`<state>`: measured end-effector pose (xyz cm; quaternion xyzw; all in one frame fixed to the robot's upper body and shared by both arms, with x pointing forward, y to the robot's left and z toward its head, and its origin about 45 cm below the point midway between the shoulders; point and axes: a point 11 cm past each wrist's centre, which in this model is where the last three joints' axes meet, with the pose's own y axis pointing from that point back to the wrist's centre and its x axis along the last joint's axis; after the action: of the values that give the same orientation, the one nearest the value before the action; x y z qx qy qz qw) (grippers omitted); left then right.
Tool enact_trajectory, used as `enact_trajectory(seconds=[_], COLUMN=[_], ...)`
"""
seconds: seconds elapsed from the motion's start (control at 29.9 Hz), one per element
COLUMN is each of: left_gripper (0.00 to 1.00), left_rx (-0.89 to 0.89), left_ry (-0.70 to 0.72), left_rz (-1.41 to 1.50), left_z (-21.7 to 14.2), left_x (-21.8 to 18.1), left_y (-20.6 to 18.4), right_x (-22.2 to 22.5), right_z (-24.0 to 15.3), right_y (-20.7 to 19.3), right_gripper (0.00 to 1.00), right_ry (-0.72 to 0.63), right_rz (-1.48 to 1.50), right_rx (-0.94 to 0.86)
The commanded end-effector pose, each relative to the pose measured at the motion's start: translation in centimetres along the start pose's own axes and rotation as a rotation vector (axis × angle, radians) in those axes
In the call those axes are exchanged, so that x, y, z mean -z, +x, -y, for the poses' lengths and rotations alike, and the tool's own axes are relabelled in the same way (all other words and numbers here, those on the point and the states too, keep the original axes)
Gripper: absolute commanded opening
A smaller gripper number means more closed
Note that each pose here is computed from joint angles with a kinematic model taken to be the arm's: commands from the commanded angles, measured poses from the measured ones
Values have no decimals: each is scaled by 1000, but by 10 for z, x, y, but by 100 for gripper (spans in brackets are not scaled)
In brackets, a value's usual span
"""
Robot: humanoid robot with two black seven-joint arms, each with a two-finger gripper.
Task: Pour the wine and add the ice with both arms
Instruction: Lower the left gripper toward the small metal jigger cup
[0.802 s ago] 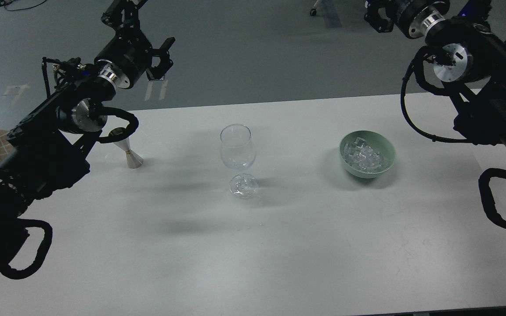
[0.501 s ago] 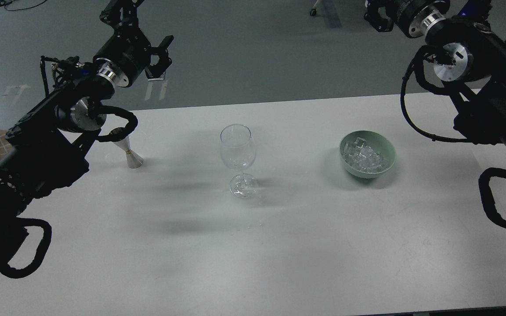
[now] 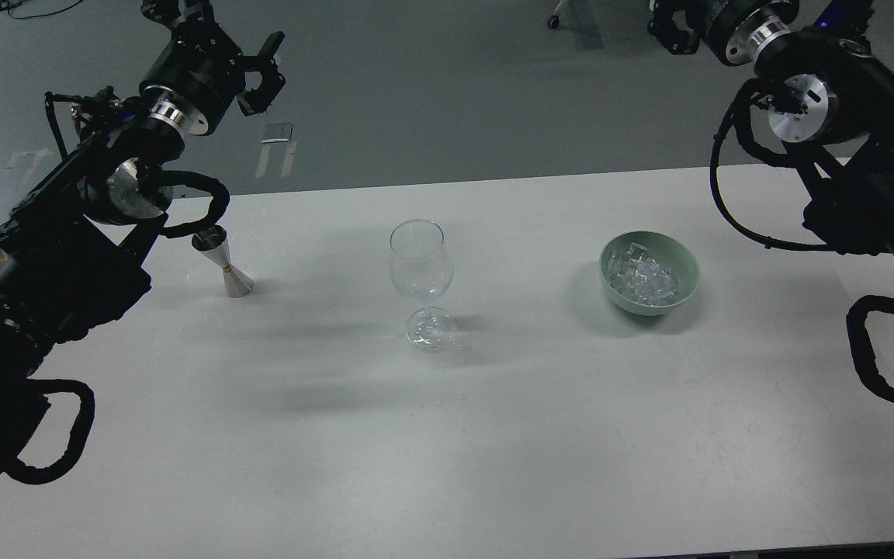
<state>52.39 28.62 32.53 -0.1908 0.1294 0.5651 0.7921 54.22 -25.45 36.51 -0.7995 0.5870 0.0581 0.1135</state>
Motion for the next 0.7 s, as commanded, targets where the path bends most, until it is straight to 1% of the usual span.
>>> enact_trajectory(seconds=[0.0, 0.43, 0.57, 0.67], left_gripper=[98, 98, 98, 98], left_rx=[-16, -18, 1, -10], left_ry=[8, 13, 14, 11], left_rz=[9, 5, -16, -36], left_z=[0, -5, -4, -9], left_x=[2, 4, 8, 12], left_y=[2, 8, 0, 5], right_x=[2, 2, 1, 1], right_z=[0, -1, -1, -1], right_y=[1, 2, 2, 2], right_gripper=[100, 100, 100, 100], right_ry=[2, 26, 24, 24], right_rz=[-2, 7, 8, 7], right_rx=[-4, -12, -11, -10])
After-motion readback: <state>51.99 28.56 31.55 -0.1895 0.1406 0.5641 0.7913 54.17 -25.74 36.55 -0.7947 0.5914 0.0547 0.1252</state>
